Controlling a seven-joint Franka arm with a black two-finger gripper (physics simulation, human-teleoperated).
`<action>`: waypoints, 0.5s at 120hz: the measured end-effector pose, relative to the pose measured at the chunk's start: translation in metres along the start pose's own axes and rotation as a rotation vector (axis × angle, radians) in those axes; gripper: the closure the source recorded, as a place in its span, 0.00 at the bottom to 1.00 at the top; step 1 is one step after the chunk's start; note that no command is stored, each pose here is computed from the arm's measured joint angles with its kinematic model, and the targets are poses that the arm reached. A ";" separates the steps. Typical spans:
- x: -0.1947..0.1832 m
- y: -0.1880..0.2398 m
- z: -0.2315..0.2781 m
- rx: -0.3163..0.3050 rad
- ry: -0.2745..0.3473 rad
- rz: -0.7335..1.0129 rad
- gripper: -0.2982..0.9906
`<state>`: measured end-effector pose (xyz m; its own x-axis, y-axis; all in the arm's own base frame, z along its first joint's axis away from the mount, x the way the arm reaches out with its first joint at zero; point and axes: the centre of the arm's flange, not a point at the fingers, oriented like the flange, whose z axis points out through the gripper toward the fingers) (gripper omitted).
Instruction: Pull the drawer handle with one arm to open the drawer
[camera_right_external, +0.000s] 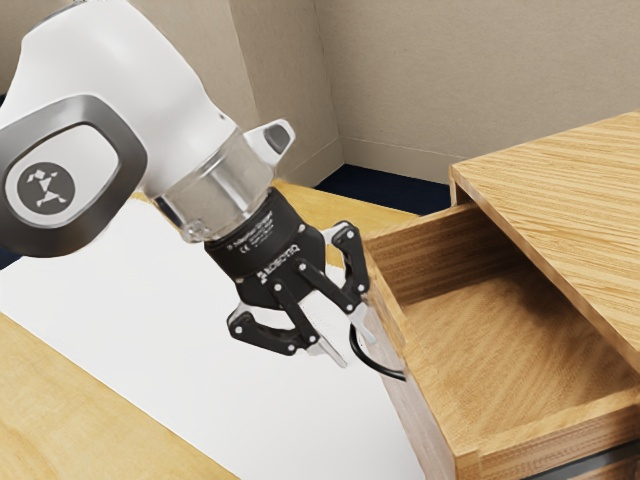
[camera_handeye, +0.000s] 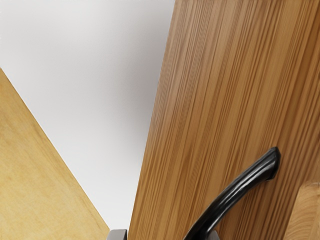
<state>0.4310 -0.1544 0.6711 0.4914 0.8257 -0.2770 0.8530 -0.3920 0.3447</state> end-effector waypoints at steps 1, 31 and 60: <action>0.000 -0.001 0.000 0.000 0.000 -0.001 0.69; -0.002 -0.026 -0.007 -0.007 -0.008 0.000 0.70; -0.013 -0.054 -0.013 -0.017 -0.019 0.019 0.71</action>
<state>0.3762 -0.1388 0.6682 0.5110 0.8101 -0.2875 0.8404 -0.4006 0.3651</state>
